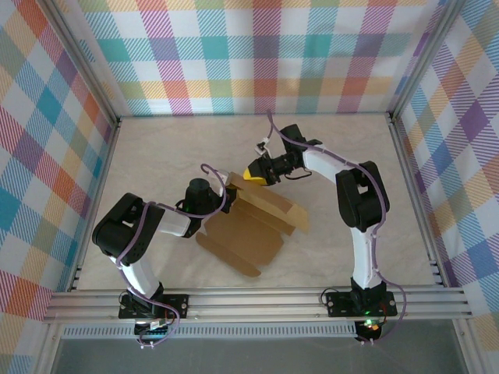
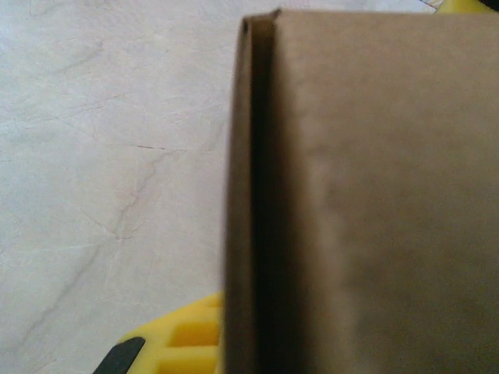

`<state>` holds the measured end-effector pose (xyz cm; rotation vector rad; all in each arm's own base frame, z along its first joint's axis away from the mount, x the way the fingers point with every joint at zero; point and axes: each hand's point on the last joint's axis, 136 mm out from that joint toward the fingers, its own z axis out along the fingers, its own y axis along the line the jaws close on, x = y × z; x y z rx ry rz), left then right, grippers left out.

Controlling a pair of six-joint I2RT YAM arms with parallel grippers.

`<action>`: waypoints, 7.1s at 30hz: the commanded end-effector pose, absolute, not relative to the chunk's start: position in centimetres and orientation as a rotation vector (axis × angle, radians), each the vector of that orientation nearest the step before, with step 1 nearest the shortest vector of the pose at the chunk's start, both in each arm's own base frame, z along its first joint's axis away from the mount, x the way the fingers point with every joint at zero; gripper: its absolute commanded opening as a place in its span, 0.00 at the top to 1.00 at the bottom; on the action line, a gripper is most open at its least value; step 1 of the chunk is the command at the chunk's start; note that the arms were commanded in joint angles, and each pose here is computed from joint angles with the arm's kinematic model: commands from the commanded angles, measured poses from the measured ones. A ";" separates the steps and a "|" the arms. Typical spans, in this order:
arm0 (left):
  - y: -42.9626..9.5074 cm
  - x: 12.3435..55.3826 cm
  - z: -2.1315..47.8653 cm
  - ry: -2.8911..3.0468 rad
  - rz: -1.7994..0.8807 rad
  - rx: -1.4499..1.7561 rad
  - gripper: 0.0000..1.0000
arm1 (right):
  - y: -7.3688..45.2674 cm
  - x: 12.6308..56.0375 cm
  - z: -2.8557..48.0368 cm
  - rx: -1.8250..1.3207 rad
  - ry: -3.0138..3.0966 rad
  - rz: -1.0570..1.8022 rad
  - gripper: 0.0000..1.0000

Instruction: Fold the paper box

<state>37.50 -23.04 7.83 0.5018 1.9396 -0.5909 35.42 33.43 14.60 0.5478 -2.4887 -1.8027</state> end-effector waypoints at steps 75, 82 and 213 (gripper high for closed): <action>-23.8 43.1 12.7 1.844 -1.444 -0.504 1.00 | 21.4 34.6 26.6 -0.242 -2.916 -2.392 0.33; -23.9 42.5 13.7 1.850 -1.390 -0.395 1.00 | 22.5 35.4 28.3 -0.181 -2.817 -2.460 0.34; -18.1 42.1 11.8 1.958 -0.748 -0.321 1.00 | 33.2 37.6 23.7 0.149 -3.408 -0.878 0.67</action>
